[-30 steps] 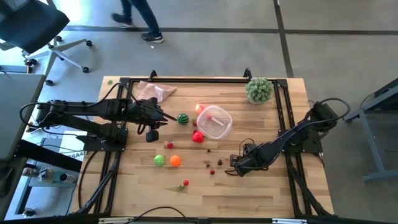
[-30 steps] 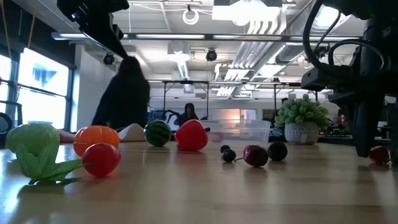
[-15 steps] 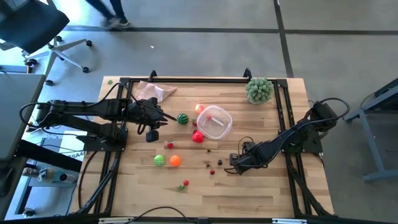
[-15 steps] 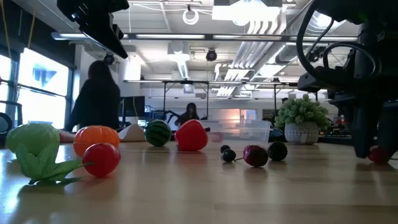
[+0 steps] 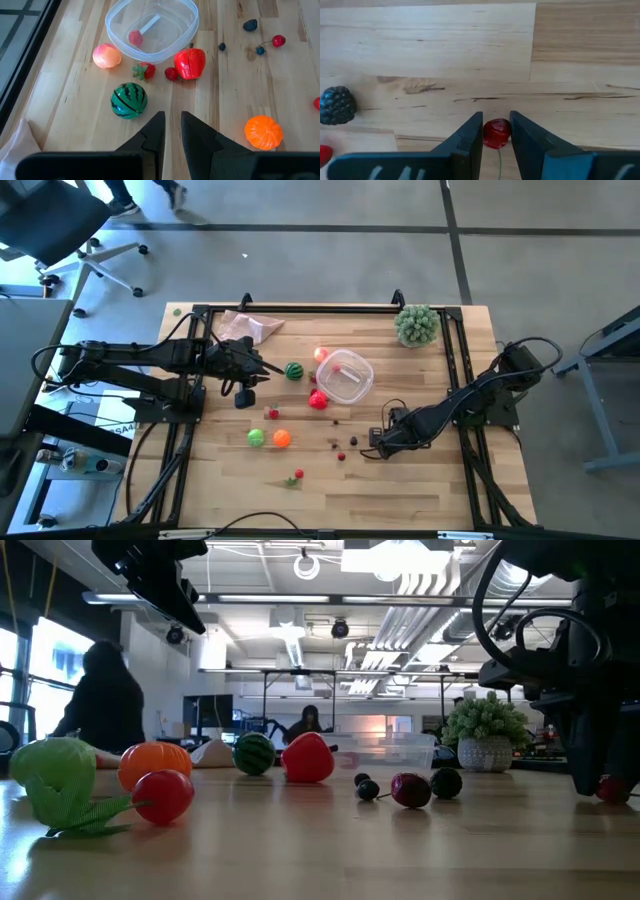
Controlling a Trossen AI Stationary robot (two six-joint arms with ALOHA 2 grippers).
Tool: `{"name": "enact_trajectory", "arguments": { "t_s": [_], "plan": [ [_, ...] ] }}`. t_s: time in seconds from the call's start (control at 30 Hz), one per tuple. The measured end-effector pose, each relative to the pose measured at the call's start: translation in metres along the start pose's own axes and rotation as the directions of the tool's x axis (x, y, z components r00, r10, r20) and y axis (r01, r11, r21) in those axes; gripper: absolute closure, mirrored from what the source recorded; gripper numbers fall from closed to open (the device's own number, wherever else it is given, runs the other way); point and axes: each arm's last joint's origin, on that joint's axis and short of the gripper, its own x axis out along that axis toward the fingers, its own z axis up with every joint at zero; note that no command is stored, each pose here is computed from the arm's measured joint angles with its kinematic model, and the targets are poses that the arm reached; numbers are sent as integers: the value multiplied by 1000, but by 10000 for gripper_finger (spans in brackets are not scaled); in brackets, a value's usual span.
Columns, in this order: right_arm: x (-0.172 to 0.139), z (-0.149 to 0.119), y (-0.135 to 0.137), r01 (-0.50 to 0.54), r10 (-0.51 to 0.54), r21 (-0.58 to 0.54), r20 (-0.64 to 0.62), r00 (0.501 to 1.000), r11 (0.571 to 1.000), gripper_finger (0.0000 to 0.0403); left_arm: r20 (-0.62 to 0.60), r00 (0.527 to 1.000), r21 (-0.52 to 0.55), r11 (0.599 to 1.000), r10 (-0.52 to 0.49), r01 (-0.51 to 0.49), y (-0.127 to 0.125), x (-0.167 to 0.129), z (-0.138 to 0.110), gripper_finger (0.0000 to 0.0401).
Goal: Pick and placing Produce into tupperware
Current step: Put the cherry into the transparent bin
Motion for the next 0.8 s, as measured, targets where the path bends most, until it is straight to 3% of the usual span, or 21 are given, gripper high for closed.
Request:
{"name": "enact_trajectory", "arguments": {
  "t_s": [0.5,0.8],
  "plan": [
    [0,-2,2,-22,21,-38,-23,1000,999,319,0,1000,0,1000,0,0,0,0,0,350],
    [0,-3,4,-38,37,-32,-39,999,999,264,0,1000,0,1000,0,0,0,0,0,350]
  ]
}}
